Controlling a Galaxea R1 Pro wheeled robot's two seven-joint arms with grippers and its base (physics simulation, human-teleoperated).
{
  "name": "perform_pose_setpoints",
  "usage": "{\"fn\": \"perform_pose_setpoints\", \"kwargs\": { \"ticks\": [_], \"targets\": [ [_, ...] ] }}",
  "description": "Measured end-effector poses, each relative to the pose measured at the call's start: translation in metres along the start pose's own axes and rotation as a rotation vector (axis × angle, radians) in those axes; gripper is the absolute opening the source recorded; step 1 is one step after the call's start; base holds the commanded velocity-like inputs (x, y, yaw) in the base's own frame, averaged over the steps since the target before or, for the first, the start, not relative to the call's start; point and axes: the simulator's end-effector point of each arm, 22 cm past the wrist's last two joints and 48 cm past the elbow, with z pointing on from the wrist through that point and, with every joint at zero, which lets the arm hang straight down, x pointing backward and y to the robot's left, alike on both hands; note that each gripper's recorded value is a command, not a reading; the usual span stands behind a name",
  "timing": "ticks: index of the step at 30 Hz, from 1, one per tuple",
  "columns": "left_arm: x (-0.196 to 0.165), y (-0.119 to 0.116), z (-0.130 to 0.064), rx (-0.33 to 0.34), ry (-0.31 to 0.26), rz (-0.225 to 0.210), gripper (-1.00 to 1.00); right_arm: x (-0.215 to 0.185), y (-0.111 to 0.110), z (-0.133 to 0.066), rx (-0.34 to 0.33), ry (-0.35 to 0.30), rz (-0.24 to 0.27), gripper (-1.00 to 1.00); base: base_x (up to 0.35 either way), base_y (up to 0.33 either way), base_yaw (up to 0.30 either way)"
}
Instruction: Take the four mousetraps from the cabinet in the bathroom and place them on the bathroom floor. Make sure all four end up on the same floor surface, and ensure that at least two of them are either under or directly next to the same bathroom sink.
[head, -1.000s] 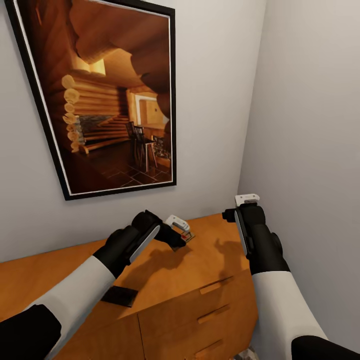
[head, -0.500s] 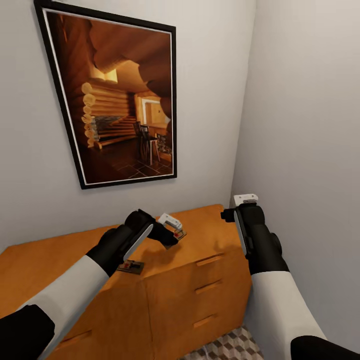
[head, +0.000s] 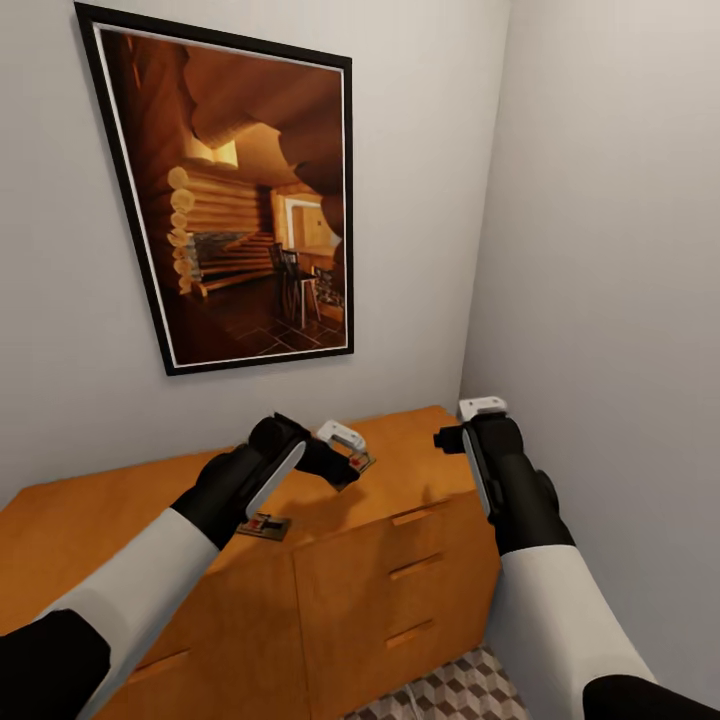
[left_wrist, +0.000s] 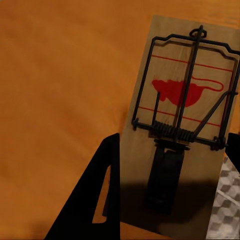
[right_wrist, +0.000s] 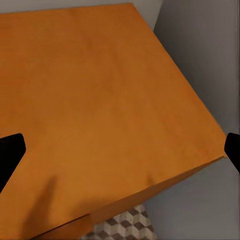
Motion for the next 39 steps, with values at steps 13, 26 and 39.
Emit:
{"fn": "perform_pose_setpoints", "kwargs": {
  "ticks": [13, 26, 39],
  "targets": [
    [0.015, -0.015, 0.009, 0.003, 0.043, 0.087, -1.00, 0.004, -0.012, -0.003, 0.070, 0.003, -0.001, 1.00, 0.000, 0.000, 0.000],
    [0.000, -0.027, -0.001, 0.014, 0.001, 0.124, -1.00, 0.005, -0.011, -0.003, 0.067, 0.004, 0.000, 1.00, 0.000, 0.000, 0.000],
    [-0.017, -0.036, -0.013, 0.025, -0.050, 0.145, -1.00, 0.005, -0.011, -0.002, 0.067, 0.005, 0.000, 1.00, 0.000, 0.000, 0.000]
  ]
}}
